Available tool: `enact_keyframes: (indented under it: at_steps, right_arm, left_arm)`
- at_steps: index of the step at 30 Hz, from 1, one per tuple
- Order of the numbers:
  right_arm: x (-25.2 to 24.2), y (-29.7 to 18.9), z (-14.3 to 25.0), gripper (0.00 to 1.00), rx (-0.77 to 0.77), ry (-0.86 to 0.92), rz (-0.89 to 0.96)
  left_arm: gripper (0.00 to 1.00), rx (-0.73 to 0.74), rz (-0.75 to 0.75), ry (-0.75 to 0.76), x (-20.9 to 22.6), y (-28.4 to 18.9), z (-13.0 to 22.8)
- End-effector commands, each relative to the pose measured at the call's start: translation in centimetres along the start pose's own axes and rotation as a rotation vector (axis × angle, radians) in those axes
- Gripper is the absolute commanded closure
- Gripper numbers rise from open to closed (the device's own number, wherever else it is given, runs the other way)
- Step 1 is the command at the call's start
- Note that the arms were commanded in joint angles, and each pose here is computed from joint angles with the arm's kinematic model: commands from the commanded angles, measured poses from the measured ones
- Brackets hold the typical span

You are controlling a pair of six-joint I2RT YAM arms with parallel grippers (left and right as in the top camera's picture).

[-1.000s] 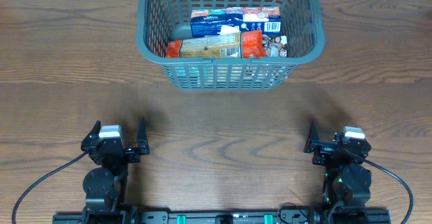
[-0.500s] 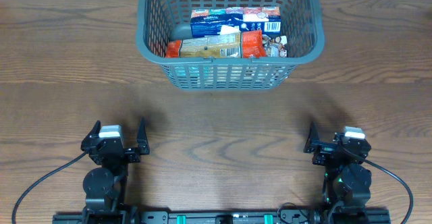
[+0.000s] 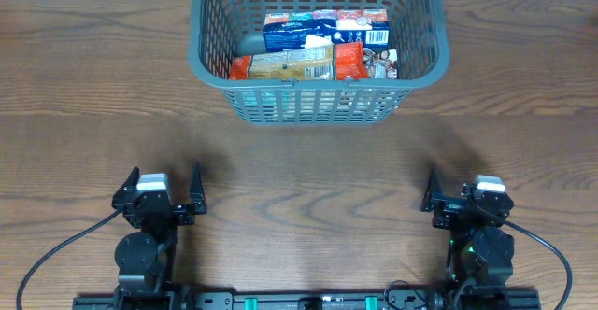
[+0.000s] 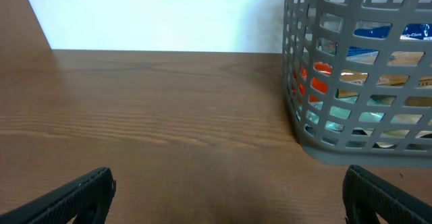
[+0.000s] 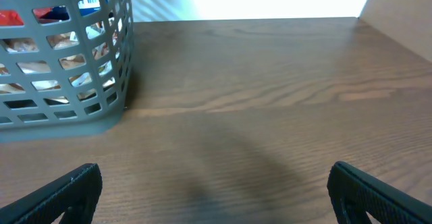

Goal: Pack container

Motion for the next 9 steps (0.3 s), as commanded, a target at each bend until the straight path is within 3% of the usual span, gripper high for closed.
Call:
enact_keyframes:
  at_steps: [1,9]
  right_arm:
    - [-0.19,0.02,0.1,0.01,-0.001,0.012,0.012]
    - [-0.18,0.02,0.1,0.01,-0.001,0.012,0.012]
  left_arm:
    - [0.01,0.028,-0.002,-0.005,0.03,0.29,1.28]
    - [0.01,0.028,-0.002,-0.005,0.03,0.29,1.28]
Point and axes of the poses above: each gripper's point midway between its finger pads, its own y axis out along the fingers, its own x axis along the line the jaws close on, z = x × y, the point moved 5 cm from there along -y, back along the fingers, and after that the axes turned 3 degrees about -y, right-handed, at the moved point
